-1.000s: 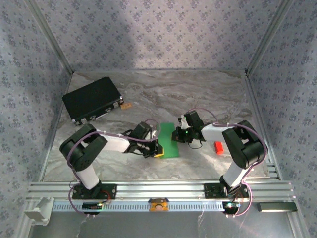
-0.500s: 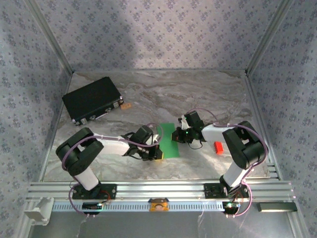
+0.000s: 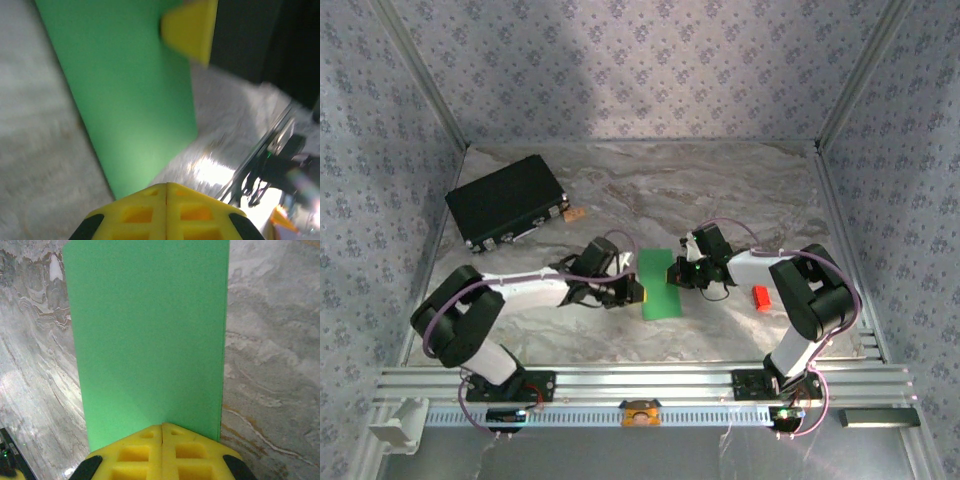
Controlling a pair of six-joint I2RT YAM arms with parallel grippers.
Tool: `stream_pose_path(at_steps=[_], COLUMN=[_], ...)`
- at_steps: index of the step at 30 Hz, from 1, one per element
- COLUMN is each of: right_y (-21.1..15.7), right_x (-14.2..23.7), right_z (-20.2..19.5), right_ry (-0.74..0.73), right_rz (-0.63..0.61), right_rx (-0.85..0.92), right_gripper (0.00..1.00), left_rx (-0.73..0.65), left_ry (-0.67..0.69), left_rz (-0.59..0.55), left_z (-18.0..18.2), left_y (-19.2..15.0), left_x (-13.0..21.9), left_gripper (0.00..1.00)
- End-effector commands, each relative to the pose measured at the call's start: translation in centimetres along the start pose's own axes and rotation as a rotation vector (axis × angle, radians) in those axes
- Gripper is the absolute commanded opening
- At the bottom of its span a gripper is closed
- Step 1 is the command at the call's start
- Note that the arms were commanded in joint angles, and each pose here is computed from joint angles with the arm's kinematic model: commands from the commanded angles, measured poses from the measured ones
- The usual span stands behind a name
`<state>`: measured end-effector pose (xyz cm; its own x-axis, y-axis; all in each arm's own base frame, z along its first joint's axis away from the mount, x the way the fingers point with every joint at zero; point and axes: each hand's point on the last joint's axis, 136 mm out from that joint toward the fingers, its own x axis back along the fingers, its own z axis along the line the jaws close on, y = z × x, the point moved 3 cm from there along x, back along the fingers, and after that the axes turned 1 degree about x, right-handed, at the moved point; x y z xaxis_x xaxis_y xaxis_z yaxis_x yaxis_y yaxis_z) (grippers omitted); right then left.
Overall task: Fold a paper plane with a square sheet of paper (pick it up from the middle)
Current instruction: First fold the square sheet of paper in half at the center of the table.
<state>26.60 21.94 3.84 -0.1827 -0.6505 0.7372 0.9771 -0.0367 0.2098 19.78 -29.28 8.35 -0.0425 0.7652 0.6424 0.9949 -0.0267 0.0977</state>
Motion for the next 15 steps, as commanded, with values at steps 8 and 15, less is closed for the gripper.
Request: stream_pose_path(at_steps=[8, 15], right_y=[-4.5, -4.5], right_x=[-0.4, -0.4], right_z=[-5.4, -5.4], right_ry=[-0.221, -0.219], right_rz=[0.134, 0.133], right_rx=[-0.130, -0.130], right_gripper=[0.00, 0.00], left_rx=[0.073, 0.133], left_ry=[-0.030, 0.075], left_rz=[-0.002, 0.048], left_z=[0.4, 4.7], left_y=[3.4, 1.7], left_x=[-2.6, -3.9], left_gripper=[0.06, 0.06])
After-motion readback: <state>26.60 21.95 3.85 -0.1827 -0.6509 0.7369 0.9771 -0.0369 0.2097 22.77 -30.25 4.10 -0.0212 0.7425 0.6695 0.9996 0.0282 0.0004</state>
